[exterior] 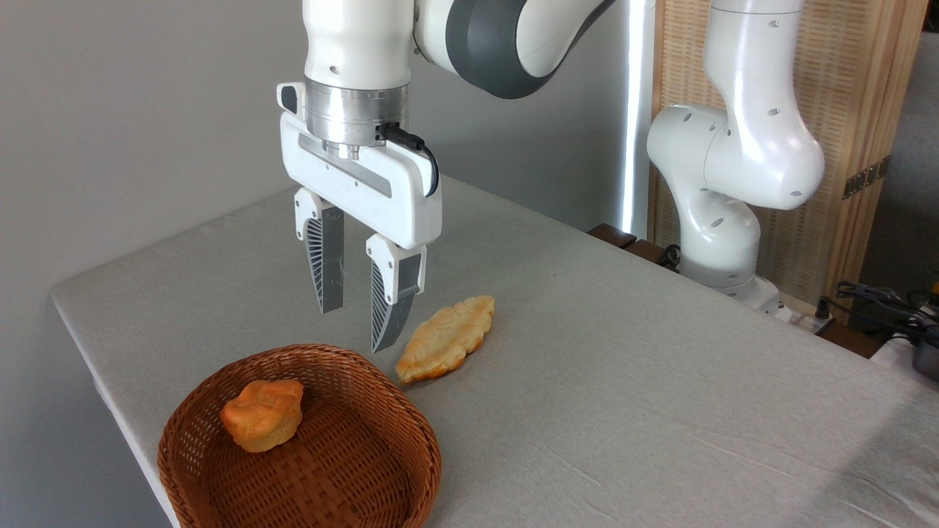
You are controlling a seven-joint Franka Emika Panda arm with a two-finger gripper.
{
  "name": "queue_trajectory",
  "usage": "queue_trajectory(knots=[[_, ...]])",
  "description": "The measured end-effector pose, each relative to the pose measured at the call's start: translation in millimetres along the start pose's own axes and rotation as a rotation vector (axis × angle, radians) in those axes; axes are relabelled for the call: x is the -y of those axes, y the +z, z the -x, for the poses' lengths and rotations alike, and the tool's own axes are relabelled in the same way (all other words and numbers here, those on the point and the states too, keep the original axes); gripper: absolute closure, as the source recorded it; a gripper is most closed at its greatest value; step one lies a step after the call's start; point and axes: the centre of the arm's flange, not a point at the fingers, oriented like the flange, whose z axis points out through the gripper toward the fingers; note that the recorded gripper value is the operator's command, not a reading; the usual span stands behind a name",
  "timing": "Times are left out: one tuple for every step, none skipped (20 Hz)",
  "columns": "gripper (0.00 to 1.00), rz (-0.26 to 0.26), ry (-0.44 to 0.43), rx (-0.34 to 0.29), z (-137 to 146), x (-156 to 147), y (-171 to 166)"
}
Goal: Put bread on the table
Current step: 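Lower the open gripper toward the orange bread roll in the basket, then descend into the basket and close the gripper on the orange roll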
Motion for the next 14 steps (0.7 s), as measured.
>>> queue_trajectory(knots=[[0.00, 0.000, 0.000, 0.000, 0, 0, 0], [0.00, 0.000, 0.000, 0.000, 0, 0, 0], [0.00, 0.001, 0.001, 0.001, 0, 0, 1], [0.00, 0.002, 0.002, 0.002, -1, 0, 2], [0.00, 0.003, 0.003, 0.003, -3, 0, 4], [0.00, 0.003, 0.004, 0.002, -6, 2, 5], [0.00, 0.003, 0.005, 0.003, -10, 4, 7], [0.00, 0.006, 0.006, 0.006, -14, 7, 12], [0.00, 0.009, 0.010, 0.008, -19, 8, 18], [0.00, 0.011, 0.021, 0.007, -26, 6, 26], [0.00, 0.011, 0.036, 0.002, -35, 2, 35], [0.00, 0.011, 0.050, -0.005, -43, -3, 44], [0.00, 0.011, 0.066, -0.012, -51, -8, 55], [0.00, 0.010, 0.079, -0.021, -59, -13, 65]])
